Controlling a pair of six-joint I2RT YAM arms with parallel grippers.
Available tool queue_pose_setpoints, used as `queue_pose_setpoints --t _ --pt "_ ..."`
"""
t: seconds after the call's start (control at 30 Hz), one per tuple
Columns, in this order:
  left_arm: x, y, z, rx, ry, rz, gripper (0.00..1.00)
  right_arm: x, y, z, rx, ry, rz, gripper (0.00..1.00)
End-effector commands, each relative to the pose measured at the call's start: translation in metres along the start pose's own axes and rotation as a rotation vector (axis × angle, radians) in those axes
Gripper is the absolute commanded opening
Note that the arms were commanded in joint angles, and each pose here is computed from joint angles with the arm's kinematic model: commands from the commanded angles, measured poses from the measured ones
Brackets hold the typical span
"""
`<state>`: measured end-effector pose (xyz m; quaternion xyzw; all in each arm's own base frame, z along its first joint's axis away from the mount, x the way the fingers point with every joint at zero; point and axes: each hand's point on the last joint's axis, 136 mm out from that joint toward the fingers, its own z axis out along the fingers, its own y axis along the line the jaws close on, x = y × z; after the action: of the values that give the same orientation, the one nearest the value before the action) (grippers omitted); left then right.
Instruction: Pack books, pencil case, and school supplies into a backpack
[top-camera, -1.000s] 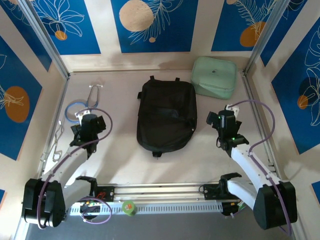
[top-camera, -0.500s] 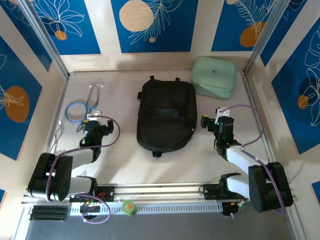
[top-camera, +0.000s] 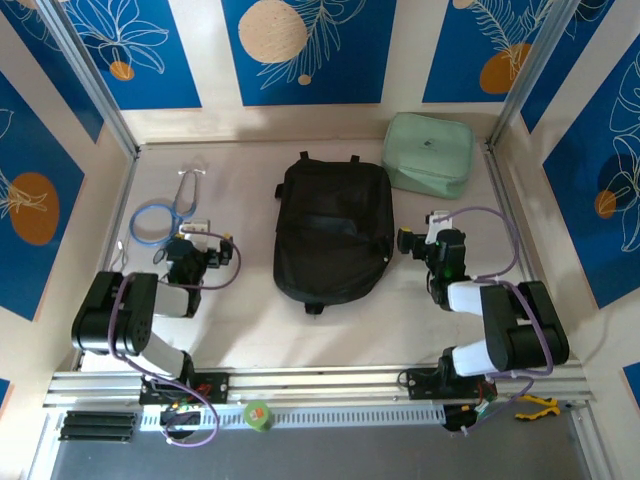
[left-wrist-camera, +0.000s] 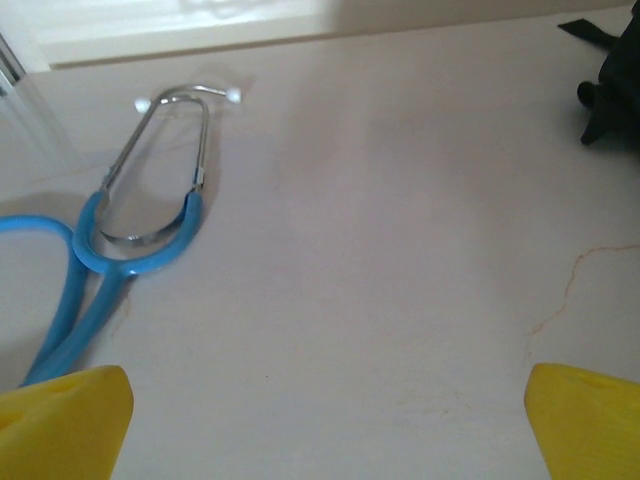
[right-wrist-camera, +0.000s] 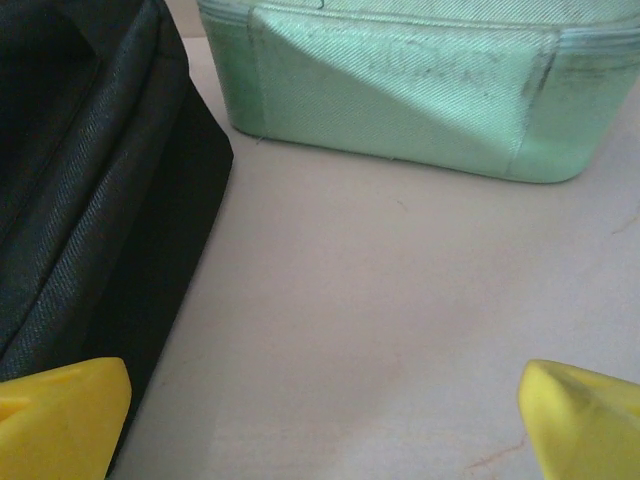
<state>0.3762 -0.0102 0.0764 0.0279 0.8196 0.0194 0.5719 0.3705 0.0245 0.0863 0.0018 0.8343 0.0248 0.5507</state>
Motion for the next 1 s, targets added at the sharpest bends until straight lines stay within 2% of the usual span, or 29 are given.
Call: queue_pose_setpoints --t 0.0,0.2,0.27,0.33,0.6,0.97 --pt "-0.023 0.001 0.005 0.032 -0.072 -0.038 1.00 -0.026 0.010 0.006 -0.035 -0.099 -0.039 0.99" --pt "-0.022 0.006 0.010 0.003 -0.043 -0.039 1.00 -0.020 -0.005 0.014 0.027 -0.110 0.008 0.99" --pt "-0.021 0.006 0.011 0.002 -0.037 -0.038 1.00 -0.017 -0.010 0.018 0.056 -0.055 0.028 0.99" --pt "-0.022 0.006 0.011 0.003 -0.042 -0.037 1.00 -0.017 -0.018 0.019 0.065 -0.049 0.059 0.99" --pt "-0.021 -0.013 0.014 0.110 -0.020 0.003 1.00 -0.018 -0.019 0.020 0.060 -0.046 0.072 0.99" --pt "-0.021 -0.013 0.018 0.106 -0.003 0.007 1.00 -0.017 -0.019 0.020 0.058 -0.041 0.072 0.99"
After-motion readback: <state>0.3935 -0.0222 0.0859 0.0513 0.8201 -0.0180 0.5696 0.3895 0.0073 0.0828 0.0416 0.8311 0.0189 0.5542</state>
